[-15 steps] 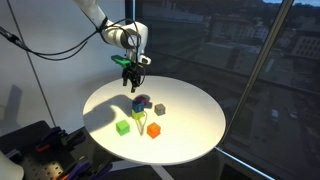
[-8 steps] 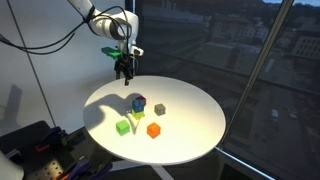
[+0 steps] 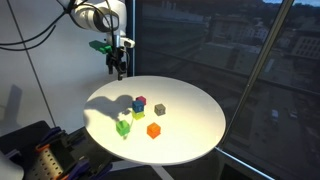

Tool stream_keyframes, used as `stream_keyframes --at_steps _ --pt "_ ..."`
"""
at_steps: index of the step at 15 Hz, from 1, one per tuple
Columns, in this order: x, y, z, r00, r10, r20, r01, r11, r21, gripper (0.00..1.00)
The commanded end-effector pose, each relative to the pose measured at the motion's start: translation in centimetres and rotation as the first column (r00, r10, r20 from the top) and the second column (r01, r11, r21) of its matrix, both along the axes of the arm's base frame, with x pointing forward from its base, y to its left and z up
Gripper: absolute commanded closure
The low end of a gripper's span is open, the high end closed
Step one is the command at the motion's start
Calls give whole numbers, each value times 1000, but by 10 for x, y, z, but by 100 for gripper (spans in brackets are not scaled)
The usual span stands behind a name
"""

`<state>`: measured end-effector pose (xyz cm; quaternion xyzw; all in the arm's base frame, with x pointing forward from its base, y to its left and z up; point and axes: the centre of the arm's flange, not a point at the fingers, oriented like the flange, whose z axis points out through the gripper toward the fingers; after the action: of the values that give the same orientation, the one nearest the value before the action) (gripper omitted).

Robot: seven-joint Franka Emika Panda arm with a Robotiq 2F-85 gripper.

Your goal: Put the blue block onto the yellow one

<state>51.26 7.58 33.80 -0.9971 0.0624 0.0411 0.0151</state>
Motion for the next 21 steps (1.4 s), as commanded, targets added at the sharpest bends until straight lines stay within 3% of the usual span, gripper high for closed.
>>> stream_keyframes --at_steps 1,14,21 --pt "-28 -6 19 1000 -19 24 19 1000 20 0" --pt "-52 -34 64 991 -109 76 107 994 30 0" --pt "-51 -31 77 994 -41 101 39 999 23 0"
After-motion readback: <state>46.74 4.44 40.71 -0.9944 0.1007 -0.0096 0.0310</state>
